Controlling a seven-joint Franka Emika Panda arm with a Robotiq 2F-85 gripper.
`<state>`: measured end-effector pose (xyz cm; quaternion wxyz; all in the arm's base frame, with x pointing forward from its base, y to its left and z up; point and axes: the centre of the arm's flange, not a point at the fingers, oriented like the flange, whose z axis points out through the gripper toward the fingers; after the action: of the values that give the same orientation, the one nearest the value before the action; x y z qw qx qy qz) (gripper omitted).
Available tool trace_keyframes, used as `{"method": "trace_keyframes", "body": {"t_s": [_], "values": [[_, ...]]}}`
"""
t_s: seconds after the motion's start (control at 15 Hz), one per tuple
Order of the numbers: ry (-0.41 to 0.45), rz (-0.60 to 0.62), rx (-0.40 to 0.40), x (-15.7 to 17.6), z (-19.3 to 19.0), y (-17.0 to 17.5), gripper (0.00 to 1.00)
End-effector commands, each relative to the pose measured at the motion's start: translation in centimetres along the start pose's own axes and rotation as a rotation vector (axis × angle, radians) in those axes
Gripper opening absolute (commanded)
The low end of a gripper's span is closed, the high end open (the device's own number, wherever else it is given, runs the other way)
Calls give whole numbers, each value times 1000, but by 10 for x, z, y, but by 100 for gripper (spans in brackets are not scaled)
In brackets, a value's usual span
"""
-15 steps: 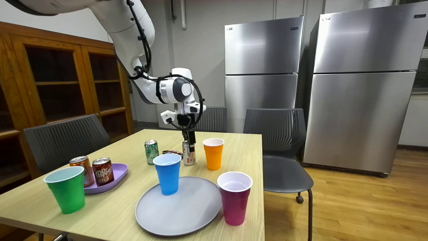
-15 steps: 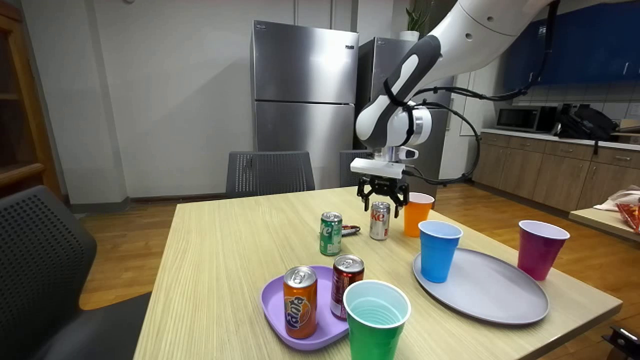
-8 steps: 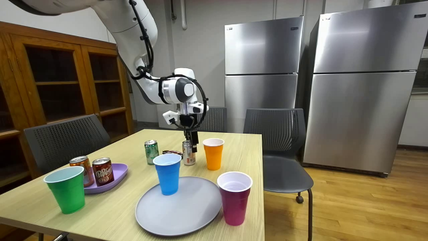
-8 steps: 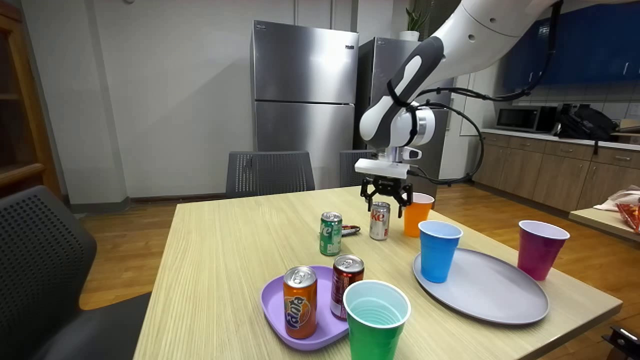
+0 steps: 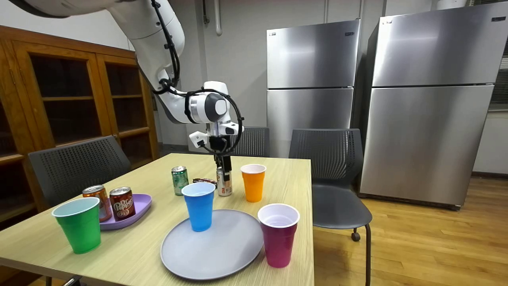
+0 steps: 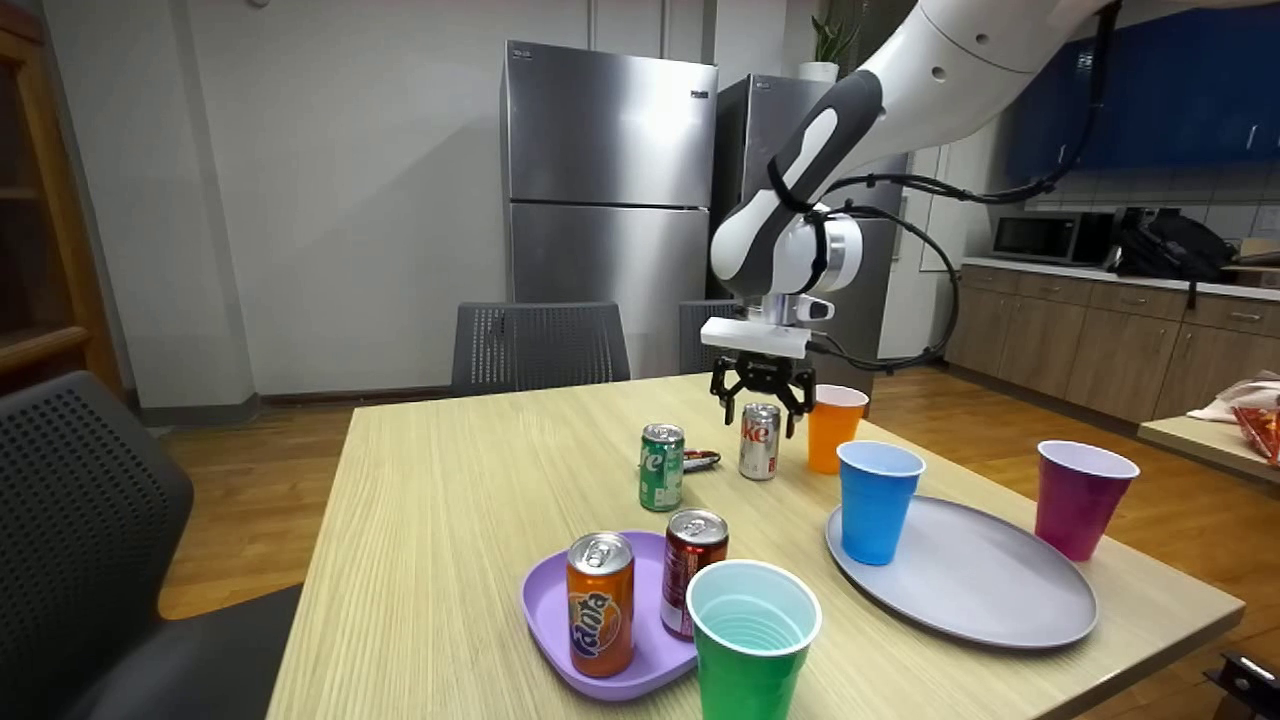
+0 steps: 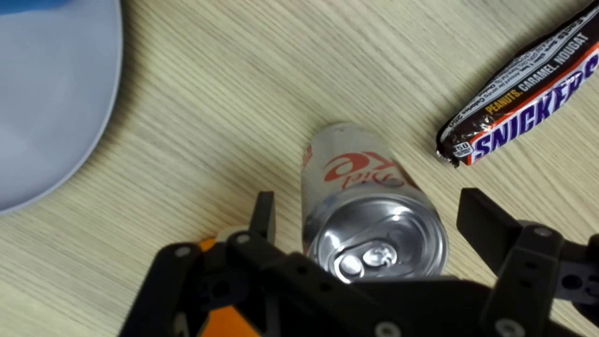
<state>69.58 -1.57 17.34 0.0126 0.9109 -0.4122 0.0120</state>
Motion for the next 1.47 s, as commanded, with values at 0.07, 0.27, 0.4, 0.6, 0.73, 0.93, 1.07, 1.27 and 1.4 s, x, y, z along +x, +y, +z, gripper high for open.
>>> {"method": "trace_keyframes", "body": {"t_s": [0.07,0.27,0.4,0.6,0.73,0.93,1.07,1.27,1.4], "values": [[-2,-1,2,-1,0,-1,100],[-2,-2,2,-1,0,-1,100],[-2,-3,2,-1,0,-1,100],[-2,-3,2,0,0,0,100],[0,-1,0,0,1,0,100],[3,1,-1,1,2,1,65],[3,1,0,1,2,1,49],[2,-3,6,1,-2,1,38],[0,-11,6,-1,-9,1,38]]}}
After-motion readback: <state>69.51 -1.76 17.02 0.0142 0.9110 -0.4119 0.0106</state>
